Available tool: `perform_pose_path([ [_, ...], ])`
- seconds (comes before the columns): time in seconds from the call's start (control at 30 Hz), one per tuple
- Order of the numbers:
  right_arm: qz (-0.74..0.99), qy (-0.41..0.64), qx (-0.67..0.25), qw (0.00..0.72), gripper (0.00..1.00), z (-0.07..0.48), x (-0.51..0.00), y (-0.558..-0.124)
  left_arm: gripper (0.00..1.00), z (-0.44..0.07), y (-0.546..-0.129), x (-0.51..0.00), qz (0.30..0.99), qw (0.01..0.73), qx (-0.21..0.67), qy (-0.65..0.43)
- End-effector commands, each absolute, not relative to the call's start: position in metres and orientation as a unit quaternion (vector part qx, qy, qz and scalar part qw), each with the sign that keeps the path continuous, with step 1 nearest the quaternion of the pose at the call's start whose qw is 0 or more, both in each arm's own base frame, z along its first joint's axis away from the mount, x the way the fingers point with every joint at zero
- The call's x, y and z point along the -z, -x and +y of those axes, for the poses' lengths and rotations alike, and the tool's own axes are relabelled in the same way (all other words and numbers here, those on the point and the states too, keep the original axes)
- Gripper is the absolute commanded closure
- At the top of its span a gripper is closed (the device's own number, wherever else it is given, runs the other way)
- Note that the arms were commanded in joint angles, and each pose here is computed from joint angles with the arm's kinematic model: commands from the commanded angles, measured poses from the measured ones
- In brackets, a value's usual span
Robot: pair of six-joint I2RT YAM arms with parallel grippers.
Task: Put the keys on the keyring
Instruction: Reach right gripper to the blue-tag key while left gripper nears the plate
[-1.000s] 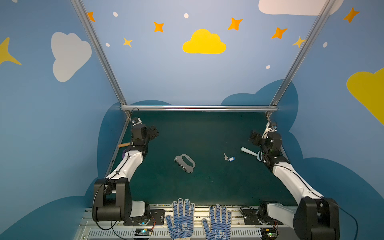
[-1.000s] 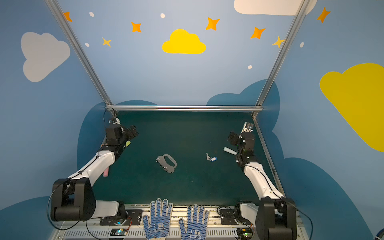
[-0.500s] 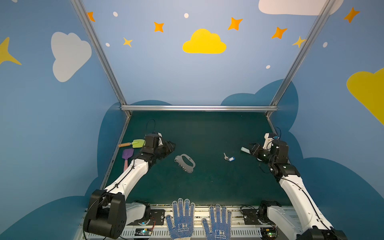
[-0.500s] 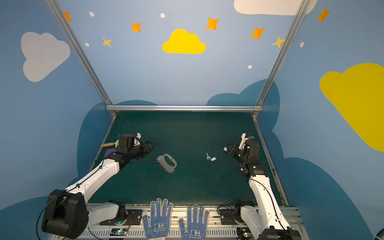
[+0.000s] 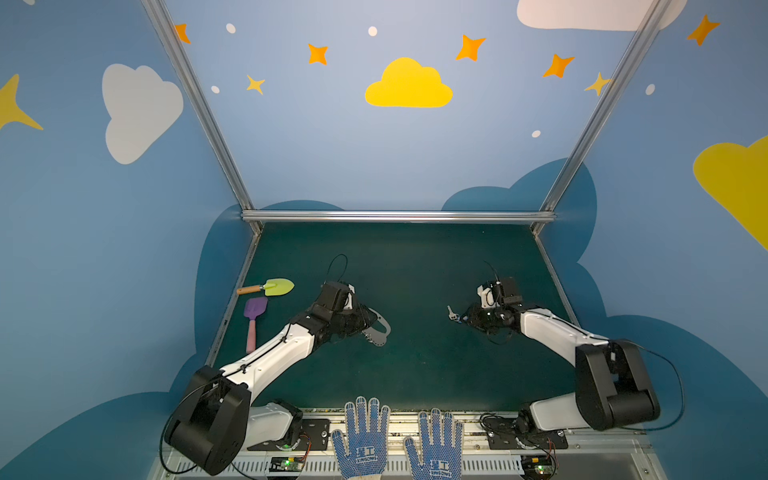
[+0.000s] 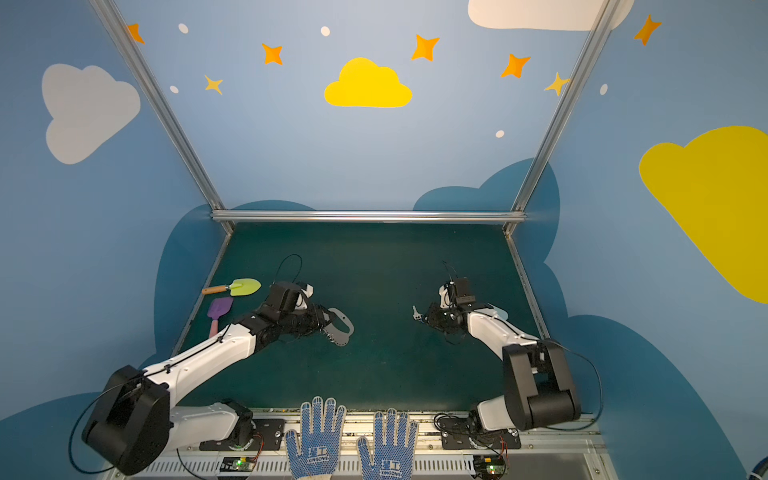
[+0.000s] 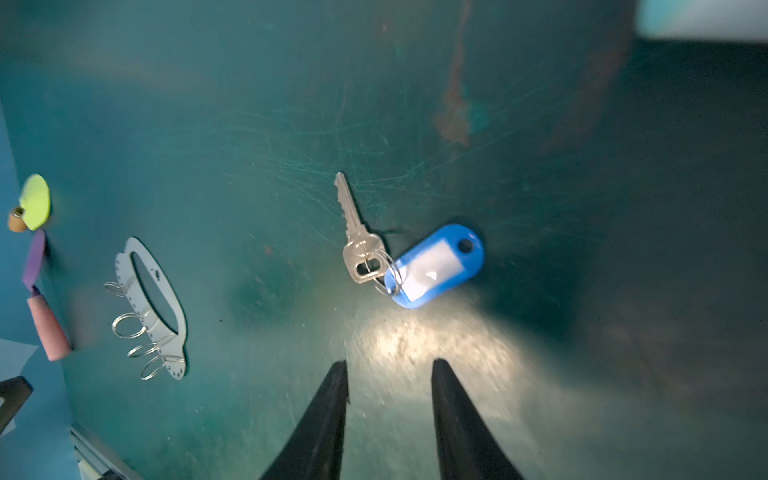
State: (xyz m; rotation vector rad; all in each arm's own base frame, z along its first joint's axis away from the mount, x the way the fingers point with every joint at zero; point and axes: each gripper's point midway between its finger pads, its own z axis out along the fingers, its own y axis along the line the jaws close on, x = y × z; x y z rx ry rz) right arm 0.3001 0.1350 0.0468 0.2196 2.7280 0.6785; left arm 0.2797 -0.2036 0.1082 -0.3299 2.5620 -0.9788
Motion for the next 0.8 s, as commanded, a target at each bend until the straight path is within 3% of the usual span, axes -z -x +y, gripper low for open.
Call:
perform_pose_path([
  [0.0, 0.951, -0.065, -0.241, 0.181, 0.61, 0.145, -0.056, -0.319, 0.56, -0.213, -0.287, -0.121, 0.905, 0.203, 0.357, 0.108],
  [0.37, 0.958, -0.068, -0.207, 0.188, 0.57, 0.14, -0.036, -0.332, 0.56, -0.217, -0.283, -0.121, 0.906, 0.2, 0.358, 0.106],
  [0.77, 0.959, -0.053, -0.213, 0.176, 0.71, 0.148, -0.025, -0.332, 0.56, -0.218, -0.281, -0.122, 0.905, 0.2, 0.36, 0.106],
])
